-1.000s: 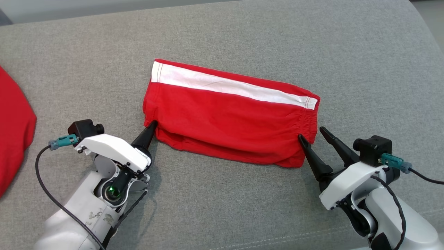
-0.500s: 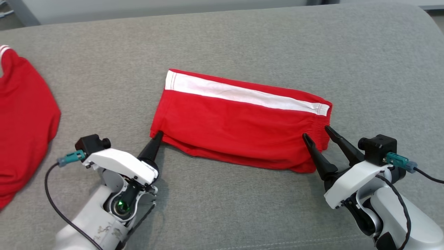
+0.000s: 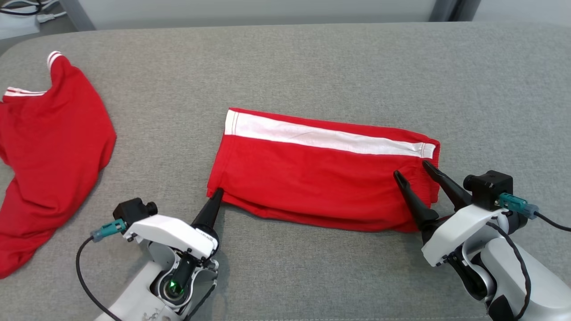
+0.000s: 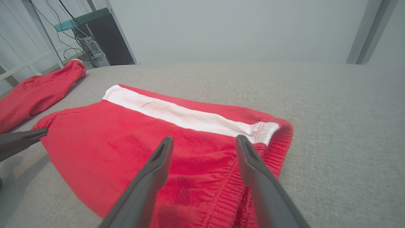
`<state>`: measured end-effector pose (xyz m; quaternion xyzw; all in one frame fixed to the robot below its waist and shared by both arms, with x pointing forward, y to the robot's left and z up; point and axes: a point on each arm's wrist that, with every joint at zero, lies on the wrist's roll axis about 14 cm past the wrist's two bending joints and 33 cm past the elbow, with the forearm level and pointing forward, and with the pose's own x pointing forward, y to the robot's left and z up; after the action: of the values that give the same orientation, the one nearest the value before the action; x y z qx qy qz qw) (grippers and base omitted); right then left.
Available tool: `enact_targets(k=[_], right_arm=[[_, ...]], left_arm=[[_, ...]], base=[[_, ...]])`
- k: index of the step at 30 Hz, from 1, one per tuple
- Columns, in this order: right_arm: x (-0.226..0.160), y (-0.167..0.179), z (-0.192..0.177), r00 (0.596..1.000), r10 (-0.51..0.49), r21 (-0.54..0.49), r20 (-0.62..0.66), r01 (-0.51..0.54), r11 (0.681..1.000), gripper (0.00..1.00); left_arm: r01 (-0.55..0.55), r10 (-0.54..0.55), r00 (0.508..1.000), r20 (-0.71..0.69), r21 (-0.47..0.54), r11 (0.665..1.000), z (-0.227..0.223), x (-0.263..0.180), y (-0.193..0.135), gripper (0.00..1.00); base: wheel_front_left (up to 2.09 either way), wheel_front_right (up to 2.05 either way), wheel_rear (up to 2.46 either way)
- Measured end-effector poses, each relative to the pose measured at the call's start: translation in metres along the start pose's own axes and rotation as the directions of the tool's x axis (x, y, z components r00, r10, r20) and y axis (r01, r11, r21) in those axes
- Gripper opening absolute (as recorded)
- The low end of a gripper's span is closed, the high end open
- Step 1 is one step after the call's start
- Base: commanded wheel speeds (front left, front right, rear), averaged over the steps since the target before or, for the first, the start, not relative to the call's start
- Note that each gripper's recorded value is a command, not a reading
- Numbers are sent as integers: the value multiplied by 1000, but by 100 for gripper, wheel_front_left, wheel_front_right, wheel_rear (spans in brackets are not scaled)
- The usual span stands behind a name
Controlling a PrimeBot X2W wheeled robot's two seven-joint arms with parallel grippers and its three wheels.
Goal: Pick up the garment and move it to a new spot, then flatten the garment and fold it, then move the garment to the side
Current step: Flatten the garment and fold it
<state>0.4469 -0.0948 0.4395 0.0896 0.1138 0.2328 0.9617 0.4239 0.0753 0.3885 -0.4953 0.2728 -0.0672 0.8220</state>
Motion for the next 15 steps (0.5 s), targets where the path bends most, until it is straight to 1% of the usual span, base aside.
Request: enact_targets(k=[7, 15], right_arm=[[4, 8, -1, 1000, 23, -12, -11, -23, 1000, 100], [3, 14, 5, 999, 35, -18, 1, -35, 999, 100]], left_arm=[[-6, 7, 999, 34, -14, 1000, 0, -13, 4, 0], [-12, 12, 1000, 26, -5, 1000, -11, -28, 8, 0]], base=[[0, 0, 0], [0, 0, 0]])
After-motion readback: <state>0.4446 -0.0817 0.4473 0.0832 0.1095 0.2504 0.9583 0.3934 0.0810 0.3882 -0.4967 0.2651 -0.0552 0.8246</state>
